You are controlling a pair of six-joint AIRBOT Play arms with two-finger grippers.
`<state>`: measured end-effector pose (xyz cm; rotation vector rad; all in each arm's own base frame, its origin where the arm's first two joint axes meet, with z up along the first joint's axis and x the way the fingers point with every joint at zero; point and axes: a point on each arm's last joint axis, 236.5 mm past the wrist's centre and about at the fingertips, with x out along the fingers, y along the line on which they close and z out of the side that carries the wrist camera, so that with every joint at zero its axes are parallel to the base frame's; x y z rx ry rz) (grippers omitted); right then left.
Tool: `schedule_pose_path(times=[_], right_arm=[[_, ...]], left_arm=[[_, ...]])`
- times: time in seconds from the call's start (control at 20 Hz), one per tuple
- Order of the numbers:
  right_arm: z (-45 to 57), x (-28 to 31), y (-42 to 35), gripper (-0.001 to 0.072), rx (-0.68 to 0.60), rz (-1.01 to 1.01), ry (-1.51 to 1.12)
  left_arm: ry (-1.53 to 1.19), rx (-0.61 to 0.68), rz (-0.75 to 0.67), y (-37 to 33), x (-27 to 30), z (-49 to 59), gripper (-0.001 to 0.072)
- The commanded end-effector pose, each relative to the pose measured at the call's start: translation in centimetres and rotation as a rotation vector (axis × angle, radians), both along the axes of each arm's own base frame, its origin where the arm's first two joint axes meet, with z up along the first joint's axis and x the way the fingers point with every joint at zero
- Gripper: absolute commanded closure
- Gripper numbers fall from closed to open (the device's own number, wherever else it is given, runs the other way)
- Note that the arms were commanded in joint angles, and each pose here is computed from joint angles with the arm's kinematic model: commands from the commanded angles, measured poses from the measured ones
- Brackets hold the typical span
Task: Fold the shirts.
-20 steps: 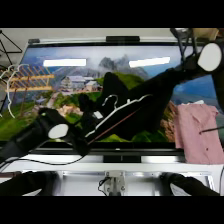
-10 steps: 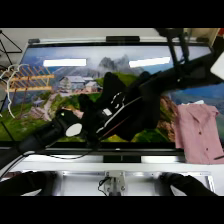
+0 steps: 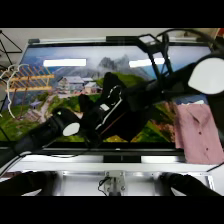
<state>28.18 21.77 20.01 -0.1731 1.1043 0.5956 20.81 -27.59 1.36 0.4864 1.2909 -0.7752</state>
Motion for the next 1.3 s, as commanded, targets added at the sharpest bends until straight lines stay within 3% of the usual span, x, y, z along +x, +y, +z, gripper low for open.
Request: schedule_pose_path(times=[0.0, 0.05, 0.1, 0.15, 0.3, 0.4, 0.55, 0.65, 0.8, 1.0, 1.05, 1.25], right_arm=[[-2.4, -0.2, 0.6, 0.0600, -0.017, -0.024, 0.087], [-2.8, -0.2, 0.8, 0.0533, -0.024, -0.018, 0.102], [-2.9, -0.1, 0.7, 0.0269, -0.028, -0.014, 0.100], [-2.7, 0.0, 0.3, 0.0179, -0.041, 0.012, 0.084], [0.5, 2.4, -4.1, 0.0179, -0.095, -0.067, -0.036], [3.2, 5.9, -10.6, 0.0179, -0.126, -0.247, -0.168], [2.4, 8.4, -20.7, 0.0180, -0.113, -0.493, -0.127], [0.2, 9.1, -25.4, 0.0181, -0.079, -0.533, -0.061], [-3.4, 8.8, -27.5, 0.0181, -0.164, -0.228, 0.003], [-4.4, 9.9, -20.1, 0.0181, -0.169, 0.575, -0.218], [-4.9, 9.8, -18.7, 0.0181, -0.177, 0.696, -0.246], [-7.2, 10.2, -14.1, 0.0182, -0.128, 0.863, -0.230]], left_arm=[[-0.045, -0.032, 0.005, -0.6, 1.0, 1.4, 0.0662], [-0.051, -0.040, 0.007, -0.8, 1.1, 1.5, 0.0662], [-0.052, -0.035, 0.007, -0.7, 1.2, 1.4, 0.0662], [-0.054, -0.031, 0.009, -0.6, 1.3, 1.3, 0.0662], [-0.062, -0.025, 0.013, -0.3, 1.7, 1.3, 0.0662], [-0.066, -0.021, 0.017, -0.1, 1.9, 1.3, 0.0662], [-0.076, -0.016, -0.024, -0.1, 2.0, 1.3, 0.0662], [-0.084, -0.011, -0.058, 0.0, 2.0, 1.3, 0.0662], [-0.075, 0.017, -0.108, 0.5, 1.6, 1.1, 0.0661], [-0.045, 0.064, -0.167, 1.6, 0.7, 0.8, 0.0662], [-0.041, 0.068, -0.168, 1.7, 0.6, 0.7, 0.0662], [-0.044, 0.069, -0.179, 1.7, 0.6, 0.8, 0.0662]])
